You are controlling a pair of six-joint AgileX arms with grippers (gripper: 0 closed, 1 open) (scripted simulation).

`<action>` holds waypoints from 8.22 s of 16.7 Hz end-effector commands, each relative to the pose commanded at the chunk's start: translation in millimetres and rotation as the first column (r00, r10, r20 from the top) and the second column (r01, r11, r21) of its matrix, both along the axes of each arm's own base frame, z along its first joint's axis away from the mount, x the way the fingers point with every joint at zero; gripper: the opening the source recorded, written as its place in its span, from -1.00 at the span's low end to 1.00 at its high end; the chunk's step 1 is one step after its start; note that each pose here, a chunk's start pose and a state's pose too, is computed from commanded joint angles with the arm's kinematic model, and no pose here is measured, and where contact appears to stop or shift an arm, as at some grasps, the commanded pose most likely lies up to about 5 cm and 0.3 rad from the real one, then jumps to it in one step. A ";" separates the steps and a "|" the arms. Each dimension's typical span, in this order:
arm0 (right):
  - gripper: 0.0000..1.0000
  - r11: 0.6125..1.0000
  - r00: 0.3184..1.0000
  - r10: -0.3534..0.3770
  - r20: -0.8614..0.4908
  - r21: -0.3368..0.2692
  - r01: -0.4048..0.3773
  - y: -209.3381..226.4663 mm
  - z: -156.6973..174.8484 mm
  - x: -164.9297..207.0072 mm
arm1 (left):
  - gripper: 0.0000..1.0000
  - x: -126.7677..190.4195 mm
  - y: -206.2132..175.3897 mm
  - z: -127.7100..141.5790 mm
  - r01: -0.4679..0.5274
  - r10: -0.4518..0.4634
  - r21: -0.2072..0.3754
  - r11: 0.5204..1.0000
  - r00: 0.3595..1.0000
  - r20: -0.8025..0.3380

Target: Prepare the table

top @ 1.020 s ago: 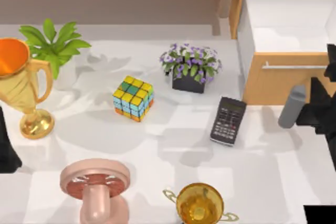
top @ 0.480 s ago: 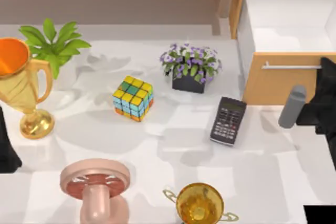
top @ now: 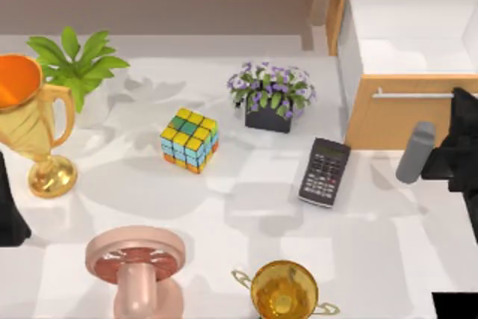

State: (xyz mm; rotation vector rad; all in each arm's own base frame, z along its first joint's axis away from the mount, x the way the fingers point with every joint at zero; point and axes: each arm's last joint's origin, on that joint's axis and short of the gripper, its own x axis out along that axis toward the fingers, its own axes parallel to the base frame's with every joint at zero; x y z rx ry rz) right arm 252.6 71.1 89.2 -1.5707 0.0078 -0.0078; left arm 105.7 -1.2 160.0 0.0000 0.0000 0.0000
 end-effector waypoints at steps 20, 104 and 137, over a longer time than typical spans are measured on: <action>-1.00 1.000 1.000 -0.004 -0.004 0.004 0.004 -0.4 -0.6 70.5 | 1.00 0.0 0.0 0.0 0.000 0.000 0.000 1.000 1.000 0.000; 1.00 0.523 0.991 0.088 0.101 0.842 -0.132 202.6 89.5 123.3 | 1.00 0.0 0.0 0.0 0.000 0.000 0.000 1.000 1.000 0.000; 0.10 0.013 1.000 -0.007 0.021 1.000 -0.021 273.5 115.9 183.5 | 1.00 0.0 0.0 0.0 0.000 0.000 0.000 1.000 1.000 0.000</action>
